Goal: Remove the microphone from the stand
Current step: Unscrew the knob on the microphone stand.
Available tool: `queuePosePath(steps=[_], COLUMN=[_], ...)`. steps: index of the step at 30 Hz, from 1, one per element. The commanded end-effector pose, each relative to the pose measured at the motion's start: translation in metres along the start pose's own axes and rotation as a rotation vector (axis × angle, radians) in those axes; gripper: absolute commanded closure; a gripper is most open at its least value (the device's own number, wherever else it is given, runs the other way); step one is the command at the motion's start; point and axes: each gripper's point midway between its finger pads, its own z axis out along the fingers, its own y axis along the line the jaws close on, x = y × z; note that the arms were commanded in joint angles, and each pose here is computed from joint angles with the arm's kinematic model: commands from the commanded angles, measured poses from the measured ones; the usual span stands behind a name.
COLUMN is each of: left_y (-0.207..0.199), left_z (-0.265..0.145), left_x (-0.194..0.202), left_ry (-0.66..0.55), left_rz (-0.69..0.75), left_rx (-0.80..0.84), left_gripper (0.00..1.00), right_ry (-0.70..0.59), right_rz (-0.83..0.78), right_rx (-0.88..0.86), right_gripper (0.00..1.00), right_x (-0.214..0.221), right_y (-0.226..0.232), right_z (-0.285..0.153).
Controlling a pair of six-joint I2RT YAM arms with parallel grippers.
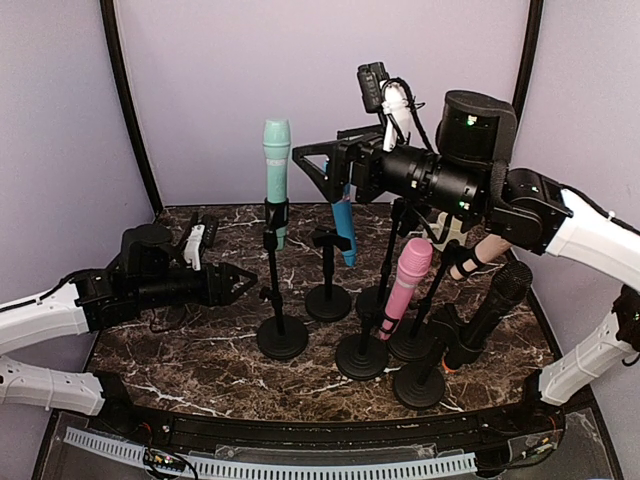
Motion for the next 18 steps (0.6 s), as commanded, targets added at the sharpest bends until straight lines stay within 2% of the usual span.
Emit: queuePosePath(steps=[1,7,16,18], left_y=[0.010,0.030,0.040,0.043], left_z=[0.009,0.022,0.041,0.045], left_x=[-0.001,-0.003,0.003,0.006], left_ry=[-0.033,-0.073,-0.043,-0.033], left_rz=[-0.161,-0.261,-0.324,-0.336], left_rx=[0.025,0.006,0.021,0.015], left_gripper=[0.39,0.44,0.48,0.52], right_ry=[-0.042,-0.013,0.004,0.004], right_rz=[0.007,-0.006,-0.007,-0.009], right_rx=[-0.040,-0.078,-0.091,-0.089], right_gripper=[0.01,0.02,0.01,0.02], right_x=[-0.020,-0.014,-0.011,-0.011], right_y=[0.010,0.020,0.027,0.028], right_z=[-0.001,0.012,0.027,0.029])
